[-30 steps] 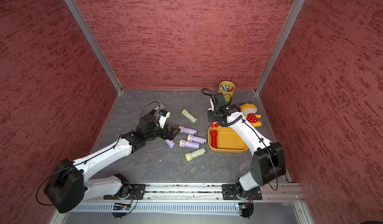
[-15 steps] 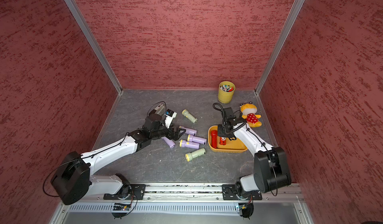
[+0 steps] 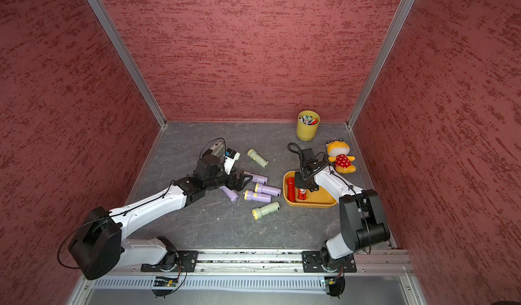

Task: Put the flashlights into the storage boxes
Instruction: Place the flashlight at the storage box.

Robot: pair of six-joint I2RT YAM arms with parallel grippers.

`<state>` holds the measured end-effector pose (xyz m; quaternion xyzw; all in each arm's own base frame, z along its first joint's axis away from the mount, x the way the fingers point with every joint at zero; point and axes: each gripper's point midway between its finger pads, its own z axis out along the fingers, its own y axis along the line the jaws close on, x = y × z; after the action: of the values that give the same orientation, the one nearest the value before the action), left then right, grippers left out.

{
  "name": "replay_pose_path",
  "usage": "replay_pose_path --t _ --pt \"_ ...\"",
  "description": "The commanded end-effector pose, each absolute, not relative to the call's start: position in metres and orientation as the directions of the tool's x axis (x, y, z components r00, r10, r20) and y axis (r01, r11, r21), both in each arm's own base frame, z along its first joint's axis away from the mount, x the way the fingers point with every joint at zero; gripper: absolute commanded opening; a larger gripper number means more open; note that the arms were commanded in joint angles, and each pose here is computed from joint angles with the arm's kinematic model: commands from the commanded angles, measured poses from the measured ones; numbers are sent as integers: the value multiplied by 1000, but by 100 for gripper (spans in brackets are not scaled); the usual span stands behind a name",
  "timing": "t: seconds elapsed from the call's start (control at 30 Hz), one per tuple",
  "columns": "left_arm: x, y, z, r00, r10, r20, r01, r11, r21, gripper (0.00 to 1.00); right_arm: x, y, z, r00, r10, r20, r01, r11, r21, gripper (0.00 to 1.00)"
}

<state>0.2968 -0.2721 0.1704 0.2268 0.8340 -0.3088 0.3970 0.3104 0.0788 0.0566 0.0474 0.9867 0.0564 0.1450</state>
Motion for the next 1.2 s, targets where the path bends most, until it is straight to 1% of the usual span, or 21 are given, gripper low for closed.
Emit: replay_pose_path --t 0.0,0.27,0.57,0.83,0.97,1.17 --pt "297 -273 177 -559 125 -819 633 702 -325 100 316 84 55 -948 116 -296 74 986 150 31" --pt "295 -268 177 -559 122 -820 624 713 -320 100 315 85 40 -961 114 -253 80 986 144 35" --pt "294 -266 176 -561 122 -819 618 719 -317 100 311 87 37 -965 109 -240 72 985 159 48" --pt "295 -267 176 -562 121 -818 618 719 -318 100 313 88 48 -958 112 -264 68 983 169 48" --pt "295 -267 176 -560 122 -820 619 719 -316 100 315 87 54 -954 114 -278 68 984 167 50" --pt "296 -267 175 -562 122 -818 618 719 -317 100 314 86 56 -955 111 -275 68 985 160 52"
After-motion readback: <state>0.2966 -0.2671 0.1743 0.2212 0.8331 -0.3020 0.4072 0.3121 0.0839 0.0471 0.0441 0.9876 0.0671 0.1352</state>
